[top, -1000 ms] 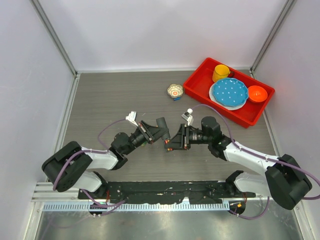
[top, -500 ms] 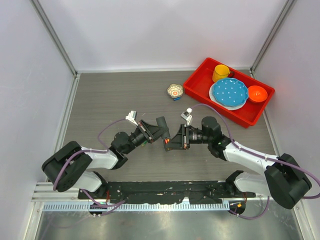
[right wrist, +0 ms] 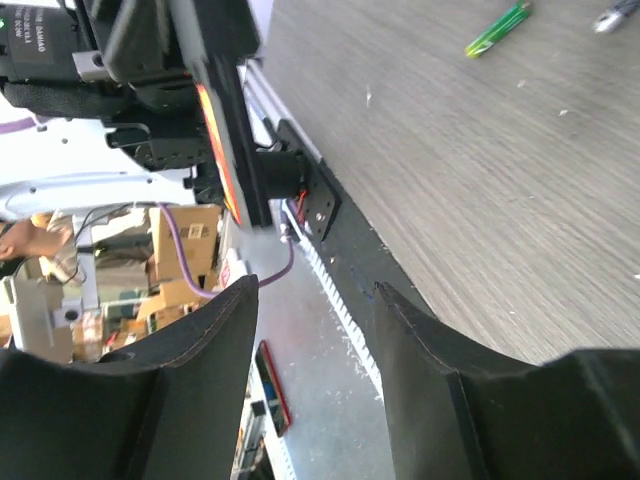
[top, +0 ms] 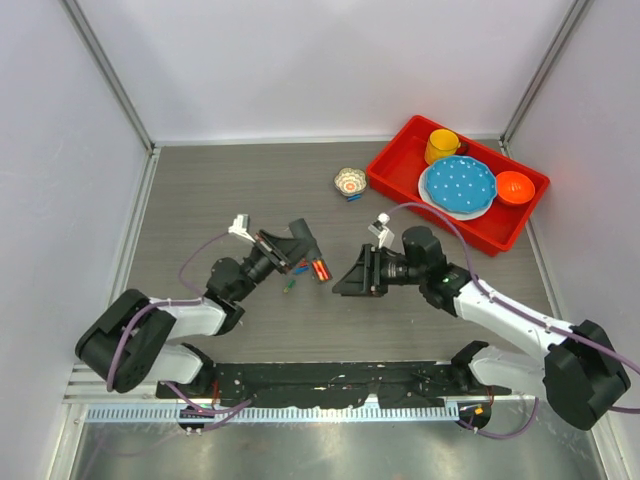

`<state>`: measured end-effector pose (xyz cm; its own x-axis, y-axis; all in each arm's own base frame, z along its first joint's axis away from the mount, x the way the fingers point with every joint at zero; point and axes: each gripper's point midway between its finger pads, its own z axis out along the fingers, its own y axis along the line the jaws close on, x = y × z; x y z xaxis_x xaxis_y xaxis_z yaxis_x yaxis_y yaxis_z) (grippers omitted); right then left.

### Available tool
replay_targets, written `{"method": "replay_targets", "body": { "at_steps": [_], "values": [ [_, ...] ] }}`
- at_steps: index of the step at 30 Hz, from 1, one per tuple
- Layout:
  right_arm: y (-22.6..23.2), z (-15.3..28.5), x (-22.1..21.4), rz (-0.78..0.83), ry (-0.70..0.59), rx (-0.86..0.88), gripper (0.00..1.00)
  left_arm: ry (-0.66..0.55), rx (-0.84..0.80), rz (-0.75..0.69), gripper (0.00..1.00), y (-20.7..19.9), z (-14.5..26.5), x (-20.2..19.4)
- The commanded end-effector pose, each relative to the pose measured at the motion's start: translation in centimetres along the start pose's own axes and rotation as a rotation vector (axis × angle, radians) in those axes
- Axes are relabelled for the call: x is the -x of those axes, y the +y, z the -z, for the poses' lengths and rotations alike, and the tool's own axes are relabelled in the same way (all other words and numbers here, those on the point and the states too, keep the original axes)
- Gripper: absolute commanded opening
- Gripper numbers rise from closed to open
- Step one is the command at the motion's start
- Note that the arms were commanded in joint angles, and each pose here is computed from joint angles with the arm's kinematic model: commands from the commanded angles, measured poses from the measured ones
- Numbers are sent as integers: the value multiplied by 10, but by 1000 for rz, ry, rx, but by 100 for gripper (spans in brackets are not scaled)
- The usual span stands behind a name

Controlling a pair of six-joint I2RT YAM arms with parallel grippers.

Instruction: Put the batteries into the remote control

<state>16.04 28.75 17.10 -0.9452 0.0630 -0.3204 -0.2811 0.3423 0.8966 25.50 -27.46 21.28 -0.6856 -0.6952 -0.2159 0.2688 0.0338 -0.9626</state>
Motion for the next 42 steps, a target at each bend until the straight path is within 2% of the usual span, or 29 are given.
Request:
{"method": "replay_targets", "body": {
  "at_steps": [1,3,4,5,7,8,11,14,16,21,37,42],
  "values": [
    [-8,15,28,105,-102,-174,55,-65,-92,-31,0,-26,14,33],
    [-24,23,33,105,-130,-299,55,-101,-71,-43,0,-24,22,47],
    [-31,29,45,117,-183,-366,55,-97,-23,-38,0,-14,23,47],
    [-56,41,60,114,-280,-519,55,-104,-25,-47,0,-18,27,49],
    [-84,58,74,113,-376,-681,54,-86,23,-52,0,-10,30,45],
    [-102,76,86,131,-454,-816,55,-77,23,-55,0,-11,31,43],
    [-127,90,98,154,-472,-984,56,-70,9,-50,0,-15,39,39],
    [-155,90,98,154,-385,-1098,57,-46,15,-42,0,-14,47,32],
    [-177,89,92,114,-343,-1129,58,-18,36,-32,0,-10,51,26],
    [-193,83,93,130,-328,-1121,58,40,35,-14,0,-9,60,13],
    [-214,68,95,169,-168,-1143,58,78,20,-27,0,-8,69,3],
    [-219,62,91,175,-95,-1128,55,81,25,-24,0,-7,68,3]
  ]
}}
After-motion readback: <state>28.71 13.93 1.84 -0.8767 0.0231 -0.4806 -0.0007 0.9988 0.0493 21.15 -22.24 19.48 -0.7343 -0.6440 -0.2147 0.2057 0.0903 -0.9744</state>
